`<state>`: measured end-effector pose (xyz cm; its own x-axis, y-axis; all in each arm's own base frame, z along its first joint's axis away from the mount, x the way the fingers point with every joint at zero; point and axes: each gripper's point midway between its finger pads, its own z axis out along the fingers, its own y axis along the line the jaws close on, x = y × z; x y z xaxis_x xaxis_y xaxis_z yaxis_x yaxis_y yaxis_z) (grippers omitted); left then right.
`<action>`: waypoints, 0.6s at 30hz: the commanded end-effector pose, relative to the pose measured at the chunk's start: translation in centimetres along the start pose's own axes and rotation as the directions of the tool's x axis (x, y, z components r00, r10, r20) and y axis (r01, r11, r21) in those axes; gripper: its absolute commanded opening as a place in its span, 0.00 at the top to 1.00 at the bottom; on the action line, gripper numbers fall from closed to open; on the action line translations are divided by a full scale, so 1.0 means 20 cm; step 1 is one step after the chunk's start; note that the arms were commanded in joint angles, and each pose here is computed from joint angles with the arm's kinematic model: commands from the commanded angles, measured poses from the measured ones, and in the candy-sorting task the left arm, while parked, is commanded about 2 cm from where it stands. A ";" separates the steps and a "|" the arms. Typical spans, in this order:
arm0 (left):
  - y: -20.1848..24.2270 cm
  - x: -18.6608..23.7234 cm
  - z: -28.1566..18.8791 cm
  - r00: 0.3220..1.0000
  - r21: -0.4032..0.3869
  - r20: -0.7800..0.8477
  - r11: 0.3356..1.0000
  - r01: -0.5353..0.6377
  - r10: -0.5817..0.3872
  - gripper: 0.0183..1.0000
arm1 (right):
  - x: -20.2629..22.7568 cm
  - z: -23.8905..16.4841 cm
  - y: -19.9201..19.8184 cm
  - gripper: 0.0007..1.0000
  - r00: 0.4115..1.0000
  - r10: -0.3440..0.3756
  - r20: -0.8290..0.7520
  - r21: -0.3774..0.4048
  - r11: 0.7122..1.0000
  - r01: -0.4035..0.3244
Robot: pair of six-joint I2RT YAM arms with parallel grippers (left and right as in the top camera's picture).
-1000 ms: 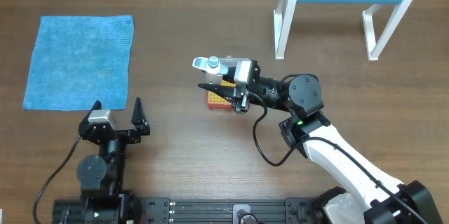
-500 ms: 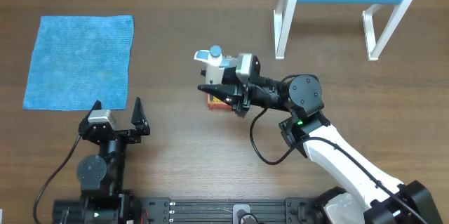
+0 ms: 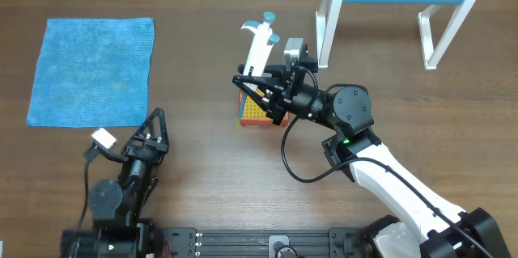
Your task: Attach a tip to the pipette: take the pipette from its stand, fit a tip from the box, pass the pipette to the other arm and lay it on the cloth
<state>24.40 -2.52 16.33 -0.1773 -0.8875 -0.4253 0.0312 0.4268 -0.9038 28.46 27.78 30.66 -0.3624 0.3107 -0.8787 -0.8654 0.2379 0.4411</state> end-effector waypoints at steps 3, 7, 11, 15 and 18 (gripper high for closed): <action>-0.22 0.14 -0.04 0.968 0.180 -0.217 0.970 0.166 -0.125 0.27 | -0.07 0.00 0.03 0.93 0.999 0.010 0.037 -0.002 1.000 -0.010; -0.37 0.22 -0.10 0.940 0.273 -0.337 0.949 0.156 -0.058 0.04 | -0.05 0.00 0.02 0.93 1.000 0.022 0.017 -0.003 1.000 -0.022; -0.52 0.25 -0.17 0.906 0.335 -0.423 0.930 0.149 0.007 0.00 | 0.03 0.00 0.02 0.93 0.996 0.069 -0.050 -0.009 0.998 -0.070; -0.68 0.30 -0.24 0.832 0.380 -0.547 0.912 0.156 0.086 0.00 | 0.14 -0.01 0.02 0.93 0.963 0.222 -0.153 -0.003 0.974 -0.225; -0.81 0.33 -0.29 0.748 0.417 -0.644 0.893 0.169 0.159 0.00 | 0.18 -0.02 0.06 0.93 0.939 0.281 -0.198 -0.029 0.956 -0.292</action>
<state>19.63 -11.69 25.77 -0.6335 -0.6792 -0.3707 0.3303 0.1958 -0.9233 27.72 28.49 26.88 -0.5935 0.2130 -0.7761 -0.7501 0.2031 0.6294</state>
